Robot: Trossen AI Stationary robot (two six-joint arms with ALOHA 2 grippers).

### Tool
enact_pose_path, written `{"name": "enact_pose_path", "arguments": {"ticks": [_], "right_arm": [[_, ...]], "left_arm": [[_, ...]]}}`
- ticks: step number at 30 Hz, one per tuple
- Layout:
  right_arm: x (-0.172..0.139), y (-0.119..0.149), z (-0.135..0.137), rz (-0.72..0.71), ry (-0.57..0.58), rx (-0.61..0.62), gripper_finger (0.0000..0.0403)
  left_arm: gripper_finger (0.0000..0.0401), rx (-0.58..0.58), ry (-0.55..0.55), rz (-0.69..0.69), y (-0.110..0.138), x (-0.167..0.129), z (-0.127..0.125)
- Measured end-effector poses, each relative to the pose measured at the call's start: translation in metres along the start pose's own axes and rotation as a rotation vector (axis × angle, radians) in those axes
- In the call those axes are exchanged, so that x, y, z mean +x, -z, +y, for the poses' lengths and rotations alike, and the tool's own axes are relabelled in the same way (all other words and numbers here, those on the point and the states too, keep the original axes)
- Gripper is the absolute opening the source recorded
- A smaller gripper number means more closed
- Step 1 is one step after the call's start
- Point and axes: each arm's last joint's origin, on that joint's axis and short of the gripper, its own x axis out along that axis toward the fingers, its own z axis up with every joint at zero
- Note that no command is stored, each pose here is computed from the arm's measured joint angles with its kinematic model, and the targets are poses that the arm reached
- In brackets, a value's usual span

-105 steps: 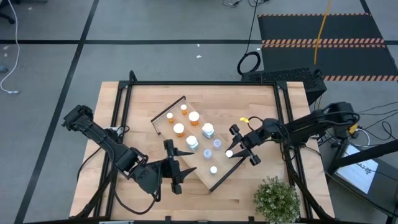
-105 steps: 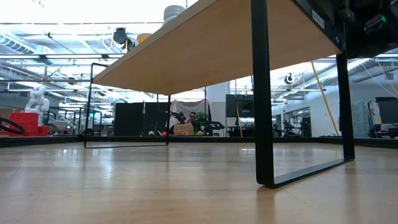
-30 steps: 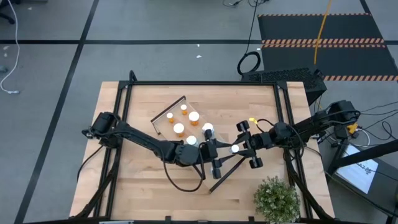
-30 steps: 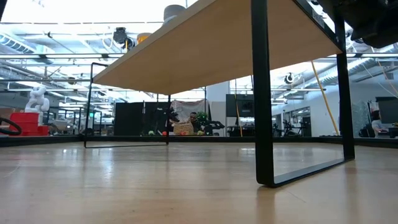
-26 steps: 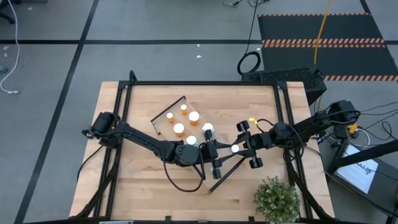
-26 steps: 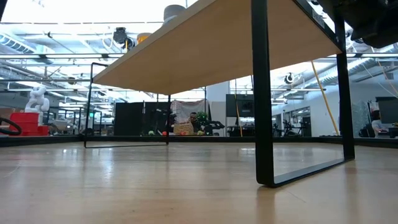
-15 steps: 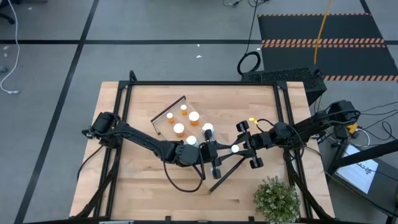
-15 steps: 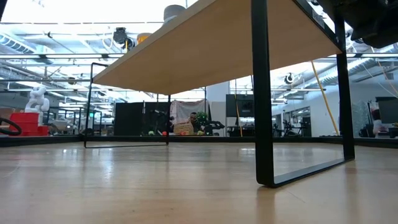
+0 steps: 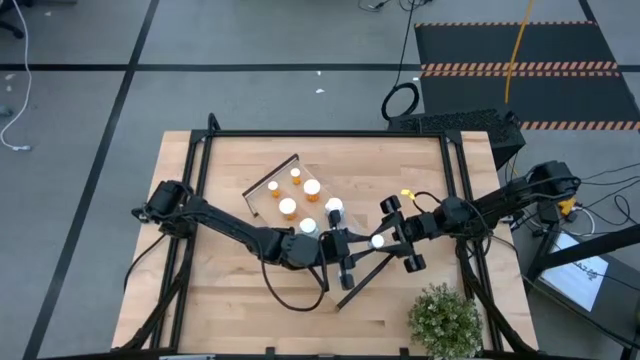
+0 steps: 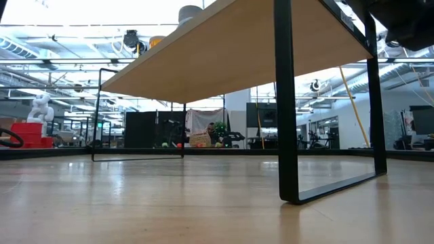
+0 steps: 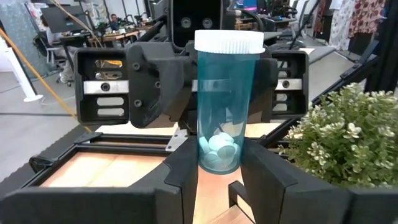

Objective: Pick and place medicine bottles onto shelf by color
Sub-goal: Put the blue pill bottle on the shelf aligned with the blue pill bottle

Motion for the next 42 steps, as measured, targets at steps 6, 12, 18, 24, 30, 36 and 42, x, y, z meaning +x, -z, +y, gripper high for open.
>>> {"name": "enact_pose_path", "arguments": {"ticks": [6,12,18,24,30,36,42], "right_arm": [[-0.005,-0.005,0.001,0.107,0.016,0.043,0.0208],[-0.01,-0.027,-0.001,0.212,0.053,0.077,0.0221],[0.001,-0.042,-0.001,0.409,0.112,0.092,0.0221],[0.008,-0.045,-0.001,0.427,0.102,0.092,0.0222],[0.007,-0.048,0.0,0.419,0.091,0.092,0.0222],[0.006,-0.051,0.0,0.405,0.075,0.103,0.0222],[0.008,-0.049,0.0,0.396,0.075,0.103,0.0211]], "left_arm": [[0.0113,0.015,-0.007,-0.001,0.0,-0.002,-0.003],[0.0109,-0.023,-0.017,0.004,0.0,-0.002,-0.002],[0.0109,-0.05,-0.031,0.037,0.004,0.001,0.003],[0.0109,-0.056,-0.031,0.047,0.005,0.001,0.003],[0.0109,-0.06,-0.027,0.052,0.005,0.0,0.001],[0.0109,-0.06,-0.026,0.052,0.005,0.0,0.001],[0.0108,-0.066,-0.04,0.052,0.005,0.001,0.004]]}}
